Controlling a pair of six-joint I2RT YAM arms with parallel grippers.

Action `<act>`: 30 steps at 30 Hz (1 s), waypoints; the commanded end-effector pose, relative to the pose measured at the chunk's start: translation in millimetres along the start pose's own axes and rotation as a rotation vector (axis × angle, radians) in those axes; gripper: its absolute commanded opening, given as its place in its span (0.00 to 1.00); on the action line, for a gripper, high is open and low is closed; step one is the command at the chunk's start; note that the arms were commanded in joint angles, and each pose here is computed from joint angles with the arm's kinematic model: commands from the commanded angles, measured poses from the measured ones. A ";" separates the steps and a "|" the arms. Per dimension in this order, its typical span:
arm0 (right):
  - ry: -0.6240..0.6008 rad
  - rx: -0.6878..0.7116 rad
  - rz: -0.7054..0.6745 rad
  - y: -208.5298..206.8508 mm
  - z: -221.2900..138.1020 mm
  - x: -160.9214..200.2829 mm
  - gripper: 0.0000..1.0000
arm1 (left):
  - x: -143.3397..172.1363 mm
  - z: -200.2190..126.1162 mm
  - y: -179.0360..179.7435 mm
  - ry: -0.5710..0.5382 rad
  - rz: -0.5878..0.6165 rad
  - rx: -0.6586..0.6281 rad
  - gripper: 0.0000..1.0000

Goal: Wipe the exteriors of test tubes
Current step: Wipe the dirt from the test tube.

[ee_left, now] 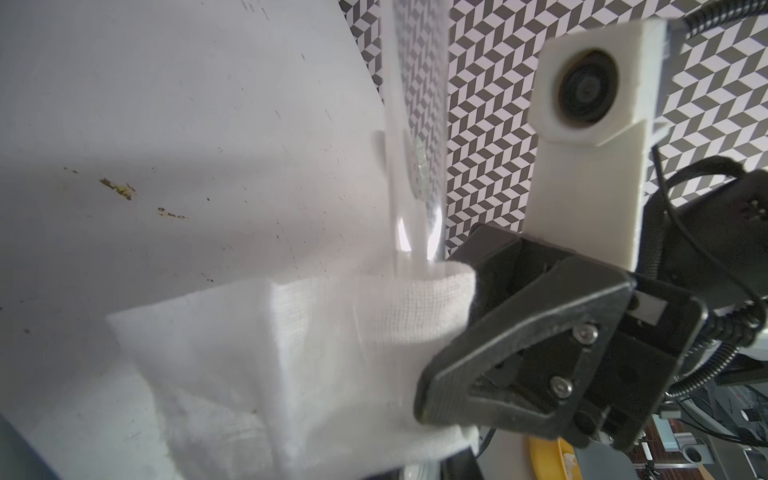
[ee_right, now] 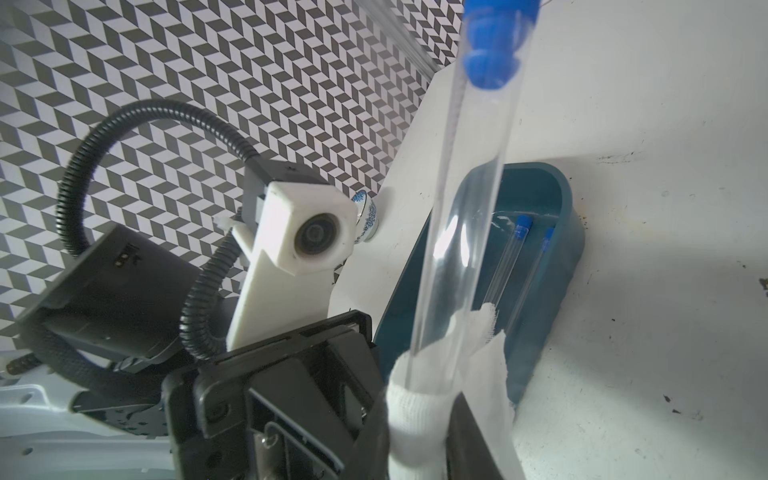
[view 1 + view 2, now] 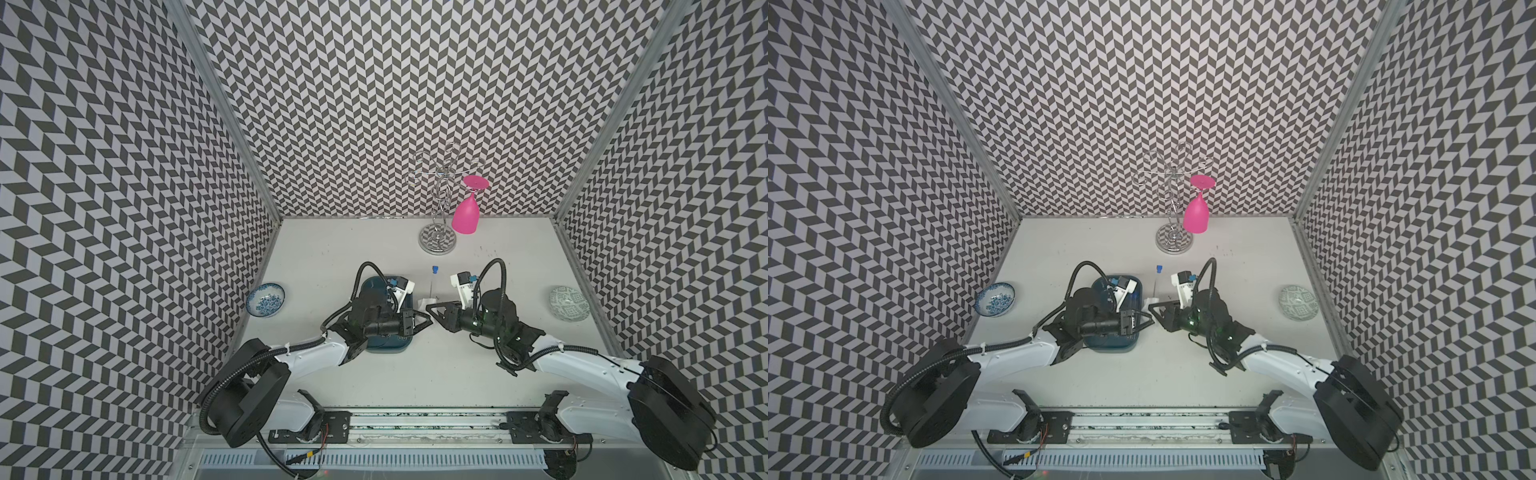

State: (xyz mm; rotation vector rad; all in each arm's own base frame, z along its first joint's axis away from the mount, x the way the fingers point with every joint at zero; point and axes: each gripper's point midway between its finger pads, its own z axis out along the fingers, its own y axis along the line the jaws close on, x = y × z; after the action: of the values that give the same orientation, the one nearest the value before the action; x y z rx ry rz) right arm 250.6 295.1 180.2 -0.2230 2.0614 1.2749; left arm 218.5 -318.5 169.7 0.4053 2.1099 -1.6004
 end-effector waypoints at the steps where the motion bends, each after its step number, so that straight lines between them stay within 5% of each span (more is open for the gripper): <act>1: -0.043 0.022 -0.008 0.0 3.6 -16.7 0.22 | -17.5 -5.2 -31.9 -0.054 0.101 0.096 0.16; 15: -0.095 0.025 -0.140 -10.6 19.7 -111.8 0.22 | -18.4 -9.7 -38.8 -0.060 0.115 0.106 0.16; 30: 0.050 -0.028 0.014 -14.7 12.9 3.1 0.21 | -20.2 -9.8 -34.7 -0.069 0.108 0.097 0.16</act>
State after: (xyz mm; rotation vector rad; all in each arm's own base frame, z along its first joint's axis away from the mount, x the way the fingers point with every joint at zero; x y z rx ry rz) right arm 274.1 302.7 187.3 -0.3053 2.0222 1.3199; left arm 218.5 -311.7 166.7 0.3606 2.1425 -1.5826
